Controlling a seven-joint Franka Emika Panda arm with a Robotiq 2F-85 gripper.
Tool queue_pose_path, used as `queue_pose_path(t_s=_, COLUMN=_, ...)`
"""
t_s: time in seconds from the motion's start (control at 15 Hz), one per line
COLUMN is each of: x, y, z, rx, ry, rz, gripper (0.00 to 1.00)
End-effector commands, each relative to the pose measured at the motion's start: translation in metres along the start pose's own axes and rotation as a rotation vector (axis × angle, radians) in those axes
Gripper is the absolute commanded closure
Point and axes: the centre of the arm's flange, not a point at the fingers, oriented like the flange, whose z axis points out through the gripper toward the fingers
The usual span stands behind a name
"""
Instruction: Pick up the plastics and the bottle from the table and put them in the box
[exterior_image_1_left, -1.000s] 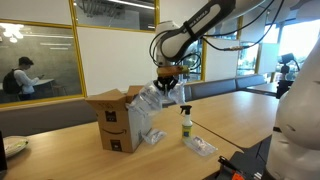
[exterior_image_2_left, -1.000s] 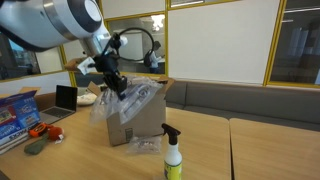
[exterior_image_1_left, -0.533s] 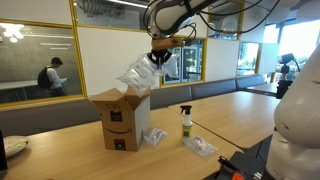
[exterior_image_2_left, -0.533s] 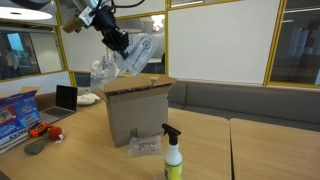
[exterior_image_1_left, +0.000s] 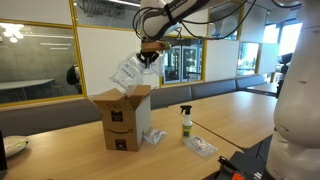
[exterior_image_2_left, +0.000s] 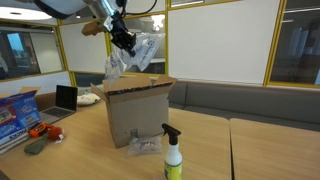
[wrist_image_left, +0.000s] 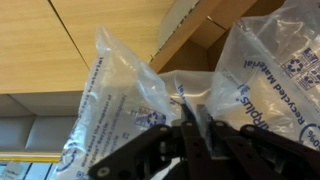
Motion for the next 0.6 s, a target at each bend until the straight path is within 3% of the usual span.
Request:
queue_pose_path(t_s=0.0, x=0.036, y=-0.027, z=0.053, rx=0.101, ry=0.048, rz=-0.088, gripper=0.91)
queue_pose_path(t_s=0.33, x=0.039, y=-0.035, z=0.144, rx=0.298, ry=0.038, rz=-0.261, gripper=0.92)
queue_pose_path(t_s=0.53, x=0.023, y=-0.04, z=0.194, rx=0.4, ry=-0.011, rz=-0.348, gripper=0.92)
